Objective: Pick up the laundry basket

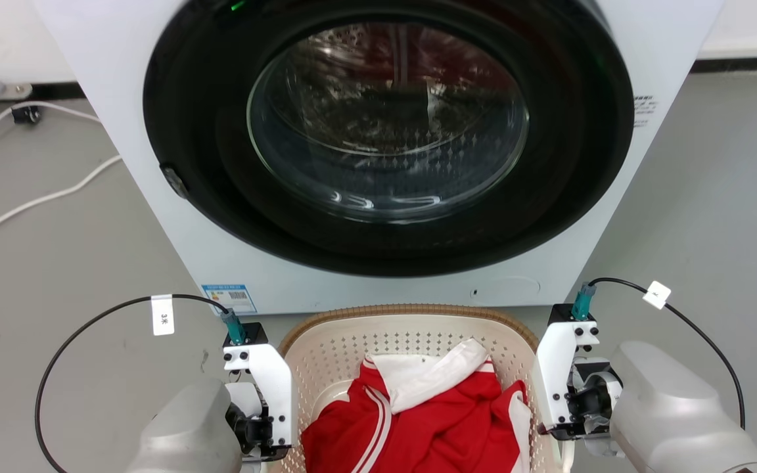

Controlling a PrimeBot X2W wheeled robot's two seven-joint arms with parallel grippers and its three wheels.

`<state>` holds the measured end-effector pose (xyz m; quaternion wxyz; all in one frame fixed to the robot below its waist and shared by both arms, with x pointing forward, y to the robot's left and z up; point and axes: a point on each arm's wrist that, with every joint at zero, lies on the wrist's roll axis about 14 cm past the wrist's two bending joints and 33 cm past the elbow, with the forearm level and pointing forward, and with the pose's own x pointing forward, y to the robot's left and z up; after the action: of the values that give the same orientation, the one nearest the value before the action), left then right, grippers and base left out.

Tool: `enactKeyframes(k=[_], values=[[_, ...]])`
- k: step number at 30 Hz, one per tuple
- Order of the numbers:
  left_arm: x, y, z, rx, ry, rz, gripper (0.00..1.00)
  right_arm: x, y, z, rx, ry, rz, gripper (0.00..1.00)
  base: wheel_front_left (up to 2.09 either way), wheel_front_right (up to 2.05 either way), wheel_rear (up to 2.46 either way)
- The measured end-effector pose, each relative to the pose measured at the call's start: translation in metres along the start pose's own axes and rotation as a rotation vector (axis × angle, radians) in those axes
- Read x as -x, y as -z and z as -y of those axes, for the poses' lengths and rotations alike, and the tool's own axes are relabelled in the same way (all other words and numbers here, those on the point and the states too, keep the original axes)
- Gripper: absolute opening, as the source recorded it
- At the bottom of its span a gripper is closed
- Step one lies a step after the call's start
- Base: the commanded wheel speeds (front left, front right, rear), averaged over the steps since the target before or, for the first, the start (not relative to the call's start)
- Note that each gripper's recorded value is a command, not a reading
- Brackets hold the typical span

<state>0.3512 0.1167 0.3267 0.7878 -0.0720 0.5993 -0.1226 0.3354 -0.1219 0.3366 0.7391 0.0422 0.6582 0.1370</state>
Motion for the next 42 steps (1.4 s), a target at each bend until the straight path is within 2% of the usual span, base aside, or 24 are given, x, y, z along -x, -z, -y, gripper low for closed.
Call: enactKeyframes(k=[20,29,42], values=[[0.032,-0.007,0.008,-0.031,-0.004,0.039,0.0,0.031,0.0,-0.007,0.03,0.021,0.057,0.0,0.0,0.0,0.0],[0.033,0.007,0.004,-0.01,-0.01,-0.001,0.0,0.028,0.007,-0.013,0.038,0.011,0.044,0.0,0.0,0.0,0.0],[0.031,0.005,0.004,-0.017,-0.014,0.008,0.0,0.024,0.012,-0.013,0.023,0.002,0.033,0.0,0.0,0.0,0.0]])
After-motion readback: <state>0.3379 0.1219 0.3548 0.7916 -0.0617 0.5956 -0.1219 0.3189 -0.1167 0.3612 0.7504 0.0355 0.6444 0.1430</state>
